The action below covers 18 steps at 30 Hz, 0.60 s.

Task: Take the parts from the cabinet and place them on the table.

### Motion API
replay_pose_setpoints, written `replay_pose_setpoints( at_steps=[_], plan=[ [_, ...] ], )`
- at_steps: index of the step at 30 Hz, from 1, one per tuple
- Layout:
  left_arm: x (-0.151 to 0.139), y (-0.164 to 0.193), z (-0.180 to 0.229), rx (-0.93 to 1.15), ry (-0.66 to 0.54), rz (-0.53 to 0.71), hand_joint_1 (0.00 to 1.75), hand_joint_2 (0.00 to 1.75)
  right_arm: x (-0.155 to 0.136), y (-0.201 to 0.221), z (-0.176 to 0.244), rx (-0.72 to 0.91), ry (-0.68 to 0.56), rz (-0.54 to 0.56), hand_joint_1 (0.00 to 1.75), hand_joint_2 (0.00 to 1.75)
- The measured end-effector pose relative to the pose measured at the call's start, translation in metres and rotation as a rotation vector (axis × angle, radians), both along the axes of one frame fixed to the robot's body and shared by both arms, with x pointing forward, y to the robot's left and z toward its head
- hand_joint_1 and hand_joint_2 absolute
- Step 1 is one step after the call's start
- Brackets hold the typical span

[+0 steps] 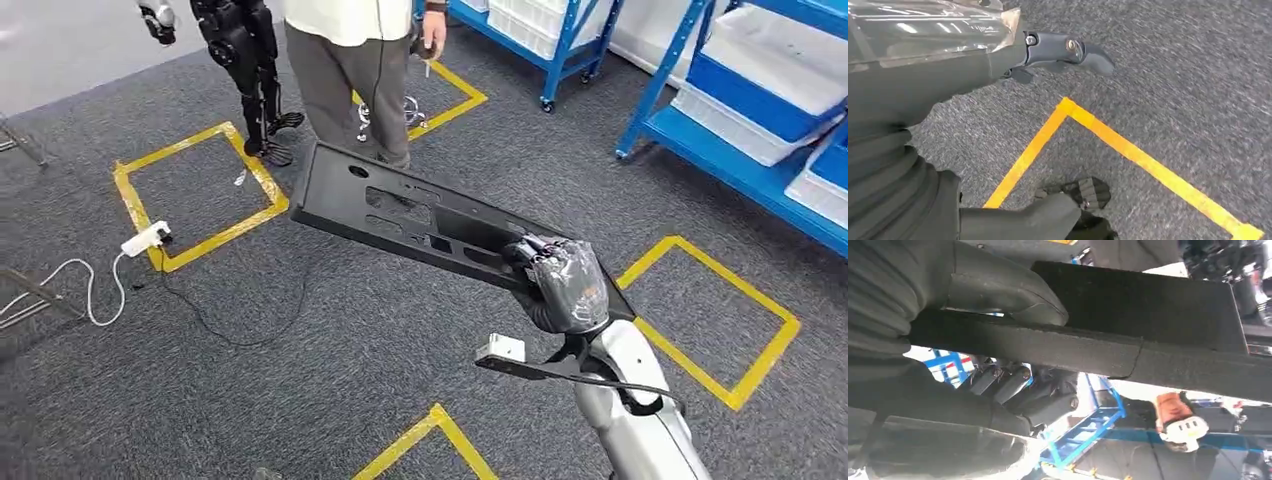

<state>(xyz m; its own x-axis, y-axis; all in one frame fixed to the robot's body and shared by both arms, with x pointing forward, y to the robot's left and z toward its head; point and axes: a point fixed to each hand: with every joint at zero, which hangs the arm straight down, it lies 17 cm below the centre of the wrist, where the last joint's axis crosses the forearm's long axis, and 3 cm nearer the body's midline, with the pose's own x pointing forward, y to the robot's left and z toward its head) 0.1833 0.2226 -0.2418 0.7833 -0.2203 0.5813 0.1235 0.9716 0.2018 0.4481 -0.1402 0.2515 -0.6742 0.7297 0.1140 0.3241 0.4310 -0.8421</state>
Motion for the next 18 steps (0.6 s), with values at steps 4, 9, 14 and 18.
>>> replay_pose_setpoints(
  at_steps=[4,9,14,18],
  plan=[
    [0.0003,-0.0017,0.0002,-0.002,0.000,-0.002,0.00,1.75,0.0009,-0.0018,0.0013,-0.002,-0.003,-0.003,1.69,1.75],
    [-0.0019,-0.0026,-0.0004,-0.003,0.004,-0.003,0.00,1.75,0.0001,-0.0033,-0.0027,-0.008,0.004,-0.005,1.69,1.75],
    [-0.0025,-0.0020,-0.0006,-0.002,0.005,-0.002,0.00,1.75,0.0011,-0.0033,-0.0011,-0.005,0.004,-0.004,1.69,1.75],
    [-0.0044,0.0003,-0.0023,0.001,0.019,0.000,0.00,1.75,0.0022,-0.0011,0.0037,0.005,-0.002,-0.003,1.69,1.75]
  ],
)
